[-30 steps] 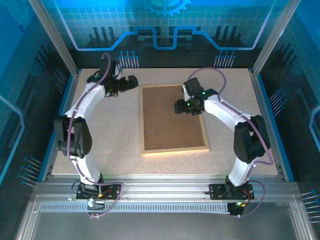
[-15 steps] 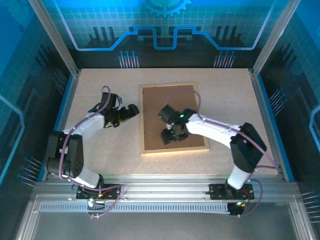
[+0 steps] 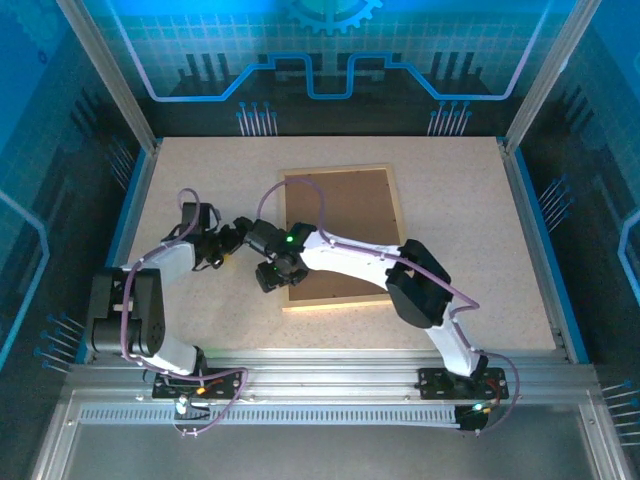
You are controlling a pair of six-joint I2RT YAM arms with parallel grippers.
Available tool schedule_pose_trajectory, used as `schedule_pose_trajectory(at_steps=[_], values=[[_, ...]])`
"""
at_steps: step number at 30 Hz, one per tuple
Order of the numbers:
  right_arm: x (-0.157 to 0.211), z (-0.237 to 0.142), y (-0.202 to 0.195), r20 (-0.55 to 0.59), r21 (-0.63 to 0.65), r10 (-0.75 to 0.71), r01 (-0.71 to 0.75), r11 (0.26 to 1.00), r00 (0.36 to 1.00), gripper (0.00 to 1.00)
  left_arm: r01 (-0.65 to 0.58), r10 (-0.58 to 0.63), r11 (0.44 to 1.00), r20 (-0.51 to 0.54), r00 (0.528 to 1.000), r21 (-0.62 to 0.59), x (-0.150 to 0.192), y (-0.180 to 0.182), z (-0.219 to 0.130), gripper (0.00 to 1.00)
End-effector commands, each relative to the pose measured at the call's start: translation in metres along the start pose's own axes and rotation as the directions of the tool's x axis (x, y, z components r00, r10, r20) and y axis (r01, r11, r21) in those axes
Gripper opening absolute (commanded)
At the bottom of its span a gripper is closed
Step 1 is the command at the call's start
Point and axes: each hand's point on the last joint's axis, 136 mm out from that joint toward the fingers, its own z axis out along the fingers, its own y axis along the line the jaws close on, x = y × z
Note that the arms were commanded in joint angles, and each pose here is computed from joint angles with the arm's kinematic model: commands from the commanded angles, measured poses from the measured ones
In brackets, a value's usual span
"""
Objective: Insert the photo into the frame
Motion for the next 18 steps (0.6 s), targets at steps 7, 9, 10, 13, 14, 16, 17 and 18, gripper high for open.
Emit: schedule_pose_trajectory(at_steps=[7, 9, 10, 13, 14, 16, 17, 18], values=[[0.015, 0.021, -0.017, -0.069, 0.191, -0.028, 0.041, 0.981, 0.997, 0.54, -0.023, 0.021, 0.996, 0.028, 0.999, 0.087, -0.009, -0.019, -0.01, 0.99], [0.017, 0.025, -0.02, -0.083, 0.231, -0.05, 0.068, 0.971, 0.995, 0.53, -0.021, 0.019, 0.996, 0.029, 0.999, 0.087, -0.009, -0.018, -0.011, 0.99], [0.016, 0.022, -0.021, -0.084, 0.243, -0.058, 0.077, 0.967, 0.995, 0.53, -0.018, 0.015, 0.996, 0.029, 0.999, 0.088, -0.009, -0.018, -0.011, 0.99], [0.025, 0.033, -0.03, -0.115, 0.298, -0.075, 0.106, 0.949, 0.991, 0.49, -0.016, 0.014, 0.996, 0.027, 1.0, 0.089, -0.008, -0.017, -0.011, 0.99], [0.025, 0.031, -0.035, -0.115, 0.317, -0.077, 0.11, 0.942, 0.99, 0.49, -0.013, 0.011, 0.996, 0.024, 1.0, 0.093, -0.007, -0.017, -0.011, 0.99], [0.031, 0.029, -0.046, -0.125, 0.357, -0.083, 0.123, 0.926, 0.989, 0.48, -0.009, 0.007, 0.995, 0.014, 1.0, 0.103, -0.005, -0.018, -0.01, 0.99], [0.03, 0.018, -0.05, -0.108, 0.366, -0.085, 0.119, 0.923, 0.991, 0.48, -0.006, 0.005, 0.994, 0.005, 1.0, 0.111, -0.003, -0.018, -0.009, 0.99], [0.032, 0.015, -0.055, -0.106, 0.376, -0.082, 0.116, 0.919, 0.991, 0.48, -0.003, 0.003, 0.993, -0.002, 1.0, 0.12, -0.001, -0.019, -0.009, 0.99]])
